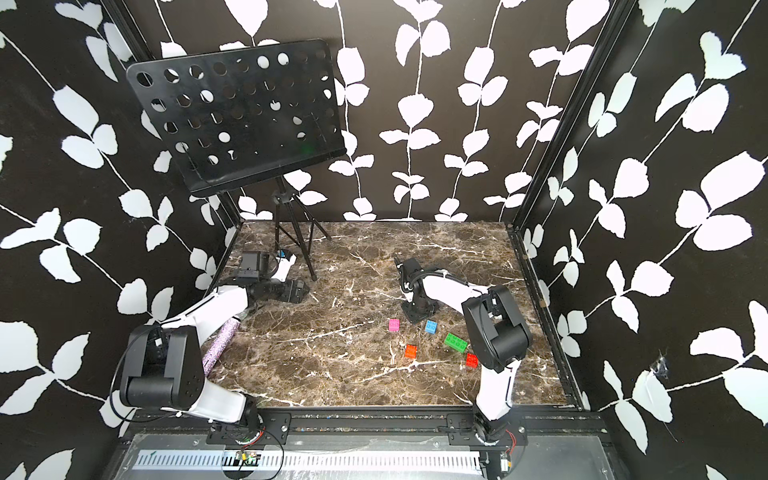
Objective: Assemble the letter y with lego
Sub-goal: Pick up the lego brick from the center of the board, then place the lego brick at the center of the board.
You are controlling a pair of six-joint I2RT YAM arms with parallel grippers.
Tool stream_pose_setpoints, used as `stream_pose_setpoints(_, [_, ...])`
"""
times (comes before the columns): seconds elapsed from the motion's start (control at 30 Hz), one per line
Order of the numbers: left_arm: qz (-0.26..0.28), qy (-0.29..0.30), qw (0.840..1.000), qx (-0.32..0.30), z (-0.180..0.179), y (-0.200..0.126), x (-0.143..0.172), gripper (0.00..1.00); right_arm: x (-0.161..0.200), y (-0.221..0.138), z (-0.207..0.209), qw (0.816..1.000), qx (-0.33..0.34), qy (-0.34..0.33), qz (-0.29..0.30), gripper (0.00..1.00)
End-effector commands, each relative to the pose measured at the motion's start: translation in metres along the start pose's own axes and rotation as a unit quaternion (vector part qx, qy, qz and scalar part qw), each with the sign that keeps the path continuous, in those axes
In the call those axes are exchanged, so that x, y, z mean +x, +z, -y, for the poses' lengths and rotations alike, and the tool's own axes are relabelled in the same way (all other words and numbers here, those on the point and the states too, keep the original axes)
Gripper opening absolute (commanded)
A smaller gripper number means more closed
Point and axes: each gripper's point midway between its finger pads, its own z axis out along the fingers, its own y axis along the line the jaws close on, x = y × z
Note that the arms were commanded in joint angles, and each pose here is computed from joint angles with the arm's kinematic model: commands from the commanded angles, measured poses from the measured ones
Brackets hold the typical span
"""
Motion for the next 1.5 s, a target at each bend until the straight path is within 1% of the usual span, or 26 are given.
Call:
stream_pose_setpoints(0.0, [-0.002, 0.004, 1.000, 0.004, 0.001, -0.001, 0.002, 0.96, -0.004, -0.001, -0.008, 1.000, -0.020, 0.017, 0.003, 0.30])
stream_pose_setpoints(0.13, [-0.001, 0.006, 1.000, 0.004, 0.001, -0.002, 0.002, 0.96, -0.015, -0.005, -0.028, 0.996, -0.054, 0.059, 0.024, 0.27])
stream_pose_setpoints(0.3, [0.001, 0.006, 1.000, 0.005, 0.002, -0.003, 0.000, 0.96, -0.026, -0.003, -0.063, 0.993, -0.068, 0.092, 0.033, 0.27])
stream_pose_setpoints(0.4, [0.003, 0.007, 1.000, 0.004, 0.002, -0.004, 0.000, 0.96, -0.032, -0.001, -0.077, 0.993, -0.057, 0.102, 0.035, 0.27])
stream_pose_setpoints(0.43, [0.003, 0.007, 1.000, 0.004, 0.002, -0.005, 0.000, 0.97, -0.045, -0.009, -0.081, 0.991, -0.058, 0.107, 0.051, 0.27])
stream_pose_setpoints(0.73, [0.010, 0.010, 1.000, 0.003, 0.002, -0.009, -0.004, 0.97, -0.075, -0.025, -0.089, 0.983, -0.042, 0.154, 0.086, 0.25])
stream_pose_setpoints(1.07, [0.010, 0.008, 1.000, 0.004, 0.004, -0.010, -0.004, 0.97, -0.083, -0.002, -0.088, 0.981, -0.027, 0.184, 0.058, 0.28])
stream_pose_setpoints(1.2, [0.011, 0.007, 1.000, 0.006, 0.004, -0.011, -0.004, 0.97, -0.082, 0.004, -0.090, 0.981, -0.027, 0.188, 0.048, 0.32])
stream_pose_setpoints(1.27, [0.011, 0.006, 1.000, 0.007, 0.004, -0.011, -0.004, 0.97, -0.082, 0.004, -0.091, 0.981, -0.030, 0.188, 0.048, 0.40])
stream_pose_setpoints(1.33, [0.010, 0.005, 1.000, 0.009, 0.005, -0.010, -0.003, 0.97, -0.085, -0.002, -0.092, 0.980, -0.035, 0.186, 0.055, 0.48])
stream_pose_setpoints(1.47, [0.010, 0.005, 1.000, 0.017, 0.008, -0.010, -0.003, 0.96, -0.089, -0.029, -0.088, 0.980, -0.033, 0.177, 0.085, 0.52])
